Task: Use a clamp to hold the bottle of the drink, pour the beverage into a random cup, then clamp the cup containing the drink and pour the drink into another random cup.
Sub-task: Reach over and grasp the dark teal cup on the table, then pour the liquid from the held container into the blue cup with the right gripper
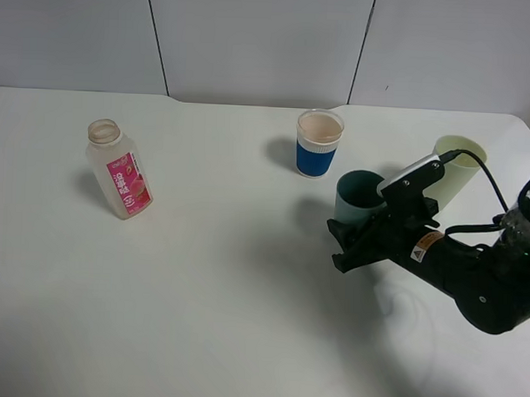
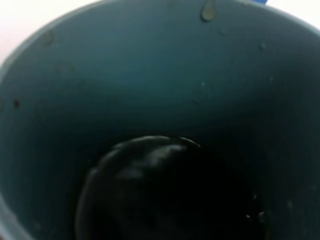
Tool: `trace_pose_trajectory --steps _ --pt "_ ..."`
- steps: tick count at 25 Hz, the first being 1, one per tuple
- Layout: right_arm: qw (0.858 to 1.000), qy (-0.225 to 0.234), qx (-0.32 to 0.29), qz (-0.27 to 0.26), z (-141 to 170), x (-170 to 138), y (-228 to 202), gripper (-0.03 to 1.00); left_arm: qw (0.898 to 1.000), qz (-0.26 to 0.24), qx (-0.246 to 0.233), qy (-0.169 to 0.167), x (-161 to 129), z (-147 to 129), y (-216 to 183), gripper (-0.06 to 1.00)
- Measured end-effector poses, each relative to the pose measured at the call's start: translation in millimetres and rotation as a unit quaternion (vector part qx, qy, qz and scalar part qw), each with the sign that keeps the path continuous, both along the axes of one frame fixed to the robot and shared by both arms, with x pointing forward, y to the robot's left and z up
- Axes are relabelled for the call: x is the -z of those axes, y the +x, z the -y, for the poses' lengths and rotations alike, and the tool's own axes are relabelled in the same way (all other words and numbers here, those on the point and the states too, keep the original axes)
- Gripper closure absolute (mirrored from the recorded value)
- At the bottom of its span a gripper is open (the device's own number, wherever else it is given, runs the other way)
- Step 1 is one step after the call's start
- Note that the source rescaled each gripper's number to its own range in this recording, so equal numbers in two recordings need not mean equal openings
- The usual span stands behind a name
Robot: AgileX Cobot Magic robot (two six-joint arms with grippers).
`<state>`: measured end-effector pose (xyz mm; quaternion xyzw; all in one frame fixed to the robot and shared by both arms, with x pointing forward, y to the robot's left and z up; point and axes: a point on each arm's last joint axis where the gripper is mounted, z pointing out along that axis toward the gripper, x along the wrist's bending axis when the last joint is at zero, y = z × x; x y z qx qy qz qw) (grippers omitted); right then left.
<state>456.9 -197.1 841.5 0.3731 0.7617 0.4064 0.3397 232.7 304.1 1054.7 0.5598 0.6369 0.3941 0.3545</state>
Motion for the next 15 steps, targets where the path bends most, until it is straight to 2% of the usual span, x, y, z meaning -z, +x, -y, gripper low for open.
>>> trace_pose_trajectory --steps 15 --pt "1.000 0.016 -0.004 -0.004 -4.4 -5.4 -1.4 0.97 1.000 0.000 0.000 0.000 0.0 0.0 0.0 -0.06"
